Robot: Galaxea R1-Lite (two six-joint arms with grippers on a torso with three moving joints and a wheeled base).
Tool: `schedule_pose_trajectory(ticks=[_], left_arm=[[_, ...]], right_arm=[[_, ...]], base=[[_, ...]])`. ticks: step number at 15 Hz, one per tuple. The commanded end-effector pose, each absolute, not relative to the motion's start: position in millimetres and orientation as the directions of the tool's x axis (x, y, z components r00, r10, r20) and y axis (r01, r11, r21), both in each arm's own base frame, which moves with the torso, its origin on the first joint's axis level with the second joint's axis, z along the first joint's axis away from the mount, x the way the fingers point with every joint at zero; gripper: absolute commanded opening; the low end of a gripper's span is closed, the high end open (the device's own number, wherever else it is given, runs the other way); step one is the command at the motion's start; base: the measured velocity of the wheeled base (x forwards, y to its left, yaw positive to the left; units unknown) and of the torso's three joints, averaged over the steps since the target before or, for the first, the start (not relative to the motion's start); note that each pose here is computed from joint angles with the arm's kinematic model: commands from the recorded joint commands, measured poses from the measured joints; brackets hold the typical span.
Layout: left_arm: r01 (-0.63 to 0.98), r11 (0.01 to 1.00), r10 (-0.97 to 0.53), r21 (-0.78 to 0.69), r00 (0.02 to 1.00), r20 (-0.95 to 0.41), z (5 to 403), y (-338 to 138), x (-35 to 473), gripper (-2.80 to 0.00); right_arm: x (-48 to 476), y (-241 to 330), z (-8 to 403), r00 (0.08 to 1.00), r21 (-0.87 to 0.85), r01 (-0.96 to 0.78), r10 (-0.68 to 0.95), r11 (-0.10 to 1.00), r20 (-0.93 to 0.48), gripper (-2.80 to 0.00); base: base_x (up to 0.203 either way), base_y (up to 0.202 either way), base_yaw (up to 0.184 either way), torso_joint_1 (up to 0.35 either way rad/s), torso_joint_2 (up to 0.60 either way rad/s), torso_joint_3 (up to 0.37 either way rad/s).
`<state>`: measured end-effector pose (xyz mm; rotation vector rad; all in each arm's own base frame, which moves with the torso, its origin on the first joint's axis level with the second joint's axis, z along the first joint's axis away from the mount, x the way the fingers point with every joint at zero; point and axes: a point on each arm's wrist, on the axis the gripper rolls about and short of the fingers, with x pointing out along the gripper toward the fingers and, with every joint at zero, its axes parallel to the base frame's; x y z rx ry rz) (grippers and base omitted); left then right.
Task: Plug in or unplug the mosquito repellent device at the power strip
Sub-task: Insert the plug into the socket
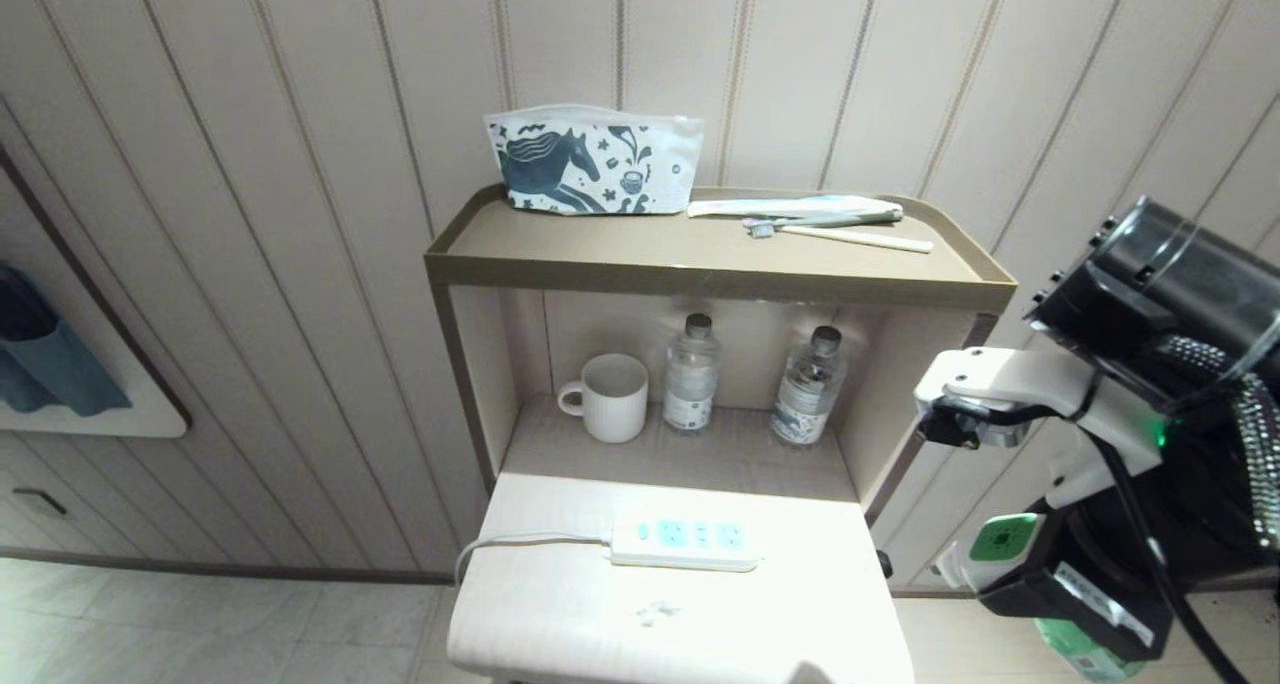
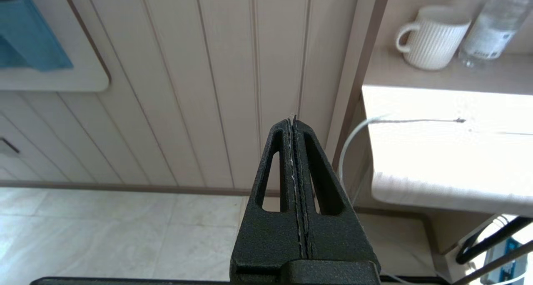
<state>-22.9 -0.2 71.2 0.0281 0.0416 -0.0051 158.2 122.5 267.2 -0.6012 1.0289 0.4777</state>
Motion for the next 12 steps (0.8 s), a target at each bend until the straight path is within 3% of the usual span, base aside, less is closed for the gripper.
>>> schedule_pose_trajectory(ticks=[1,4,12], left_arm=[[0.006,1.000,-0.005,0.029,0.999,-0.041,71.2,-0.2,-22.9,-2.80],[0.006,1.000,-0.005,0.029,0.999,-0.041,71.2,-0.2,-22.9,-2.80],[0.007,1.000,-0.006,0.030,0.999,-0.041,71.2,-0.2,-22.9,-2.80]], right_arm=[[157.7,122.1,266.8,0.437,-0.237,-0.627,0.082,0.742,-0.896,-2.80],[157.9,122.3,266.5,0.435,-0.236,-0.627,0.083,0.742,-0.897,-2.80],[160.6,124.5,264.4,0.430,-0.234,-0.627,0.079,0.743,-0.899,-2.80]], base=[[0.000,0.000,0.000,0.283,-0.57,-0.294],[0.000,0.000,0.000,0.185,-0.38,-0.202],[0.000,0.000,0.000,0.009,-0.01,-0.007]])
